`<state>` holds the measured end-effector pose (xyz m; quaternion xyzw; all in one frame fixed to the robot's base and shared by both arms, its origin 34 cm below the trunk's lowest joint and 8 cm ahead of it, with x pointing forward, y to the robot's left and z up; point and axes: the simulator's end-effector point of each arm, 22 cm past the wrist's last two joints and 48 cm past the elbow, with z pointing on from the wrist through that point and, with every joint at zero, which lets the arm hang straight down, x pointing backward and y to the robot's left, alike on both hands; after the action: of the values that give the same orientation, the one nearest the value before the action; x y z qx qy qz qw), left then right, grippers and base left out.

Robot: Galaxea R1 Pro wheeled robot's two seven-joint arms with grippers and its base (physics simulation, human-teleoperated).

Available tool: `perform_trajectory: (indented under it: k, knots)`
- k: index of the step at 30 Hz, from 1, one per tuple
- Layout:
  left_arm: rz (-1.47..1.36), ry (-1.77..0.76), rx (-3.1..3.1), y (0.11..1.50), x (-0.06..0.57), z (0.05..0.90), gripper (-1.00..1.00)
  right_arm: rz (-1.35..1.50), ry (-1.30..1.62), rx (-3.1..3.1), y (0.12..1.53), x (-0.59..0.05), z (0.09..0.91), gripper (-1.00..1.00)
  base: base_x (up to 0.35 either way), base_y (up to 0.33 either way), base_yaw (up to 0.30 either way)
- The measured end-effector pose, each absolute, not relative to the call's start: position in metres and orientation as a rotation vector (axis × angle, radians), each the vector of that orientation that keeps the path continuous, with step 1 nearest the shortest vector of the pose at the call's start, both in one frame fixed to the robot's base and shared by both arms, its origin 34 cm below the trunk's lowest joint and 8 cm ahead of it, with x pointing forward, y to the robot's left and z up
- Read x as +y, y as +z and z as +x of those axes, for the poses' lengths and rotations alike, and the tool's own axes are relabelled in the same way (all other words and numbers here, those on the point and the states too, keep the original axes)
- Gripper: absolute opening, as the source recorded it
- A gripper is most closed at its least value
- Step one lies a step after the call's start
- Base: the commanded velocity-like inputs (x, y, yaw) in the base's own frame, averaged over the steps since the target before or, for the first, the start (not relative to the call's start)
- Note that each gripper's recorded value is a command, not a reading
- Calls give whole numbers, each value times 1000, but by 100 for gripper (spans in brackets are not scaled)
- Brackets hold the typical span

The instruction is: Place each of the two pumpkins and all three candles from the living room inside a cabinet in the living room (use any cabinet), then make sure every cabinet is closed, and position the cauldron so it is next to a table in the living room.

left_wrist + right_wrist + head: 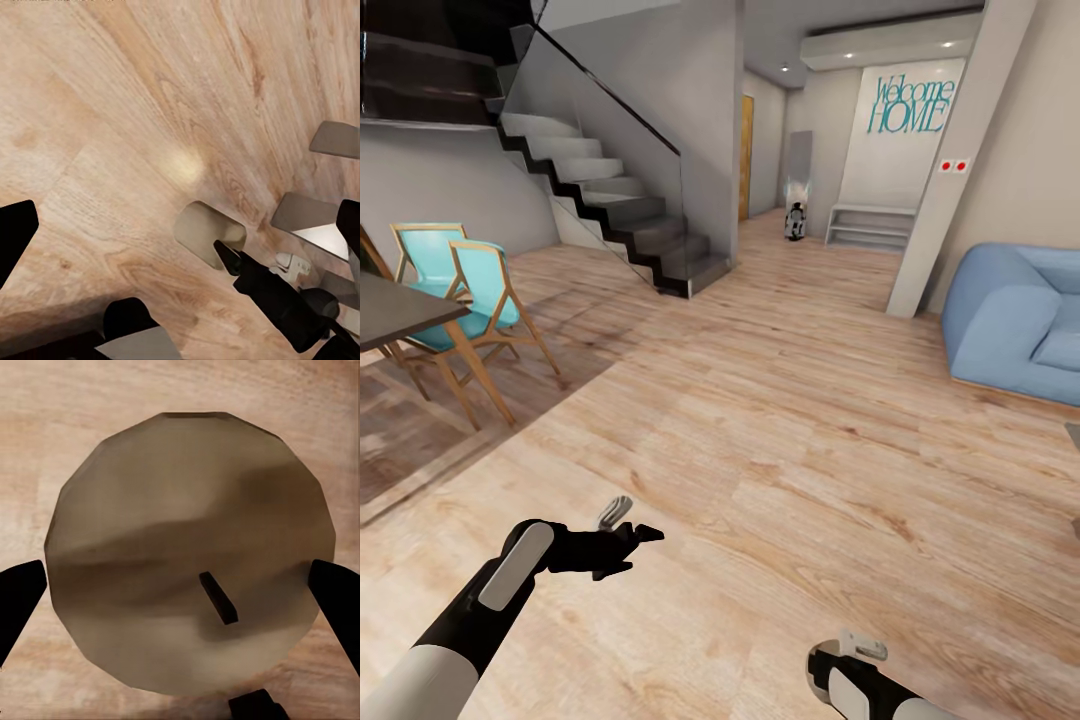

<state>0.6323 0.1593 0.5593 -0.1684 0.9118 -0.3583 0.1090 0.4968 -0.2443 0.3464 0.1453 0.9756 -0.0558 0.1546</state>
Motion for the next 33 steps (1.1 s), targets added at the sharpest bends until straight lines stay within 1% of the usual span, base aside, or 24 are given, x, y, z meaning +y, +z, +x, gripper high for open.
perform_trajectory:
  k: [33]
  knots:
    - [-496,-1037,2688,622,161,641,100,425,-173,2767,413,-251,511,-100,0,0,0]
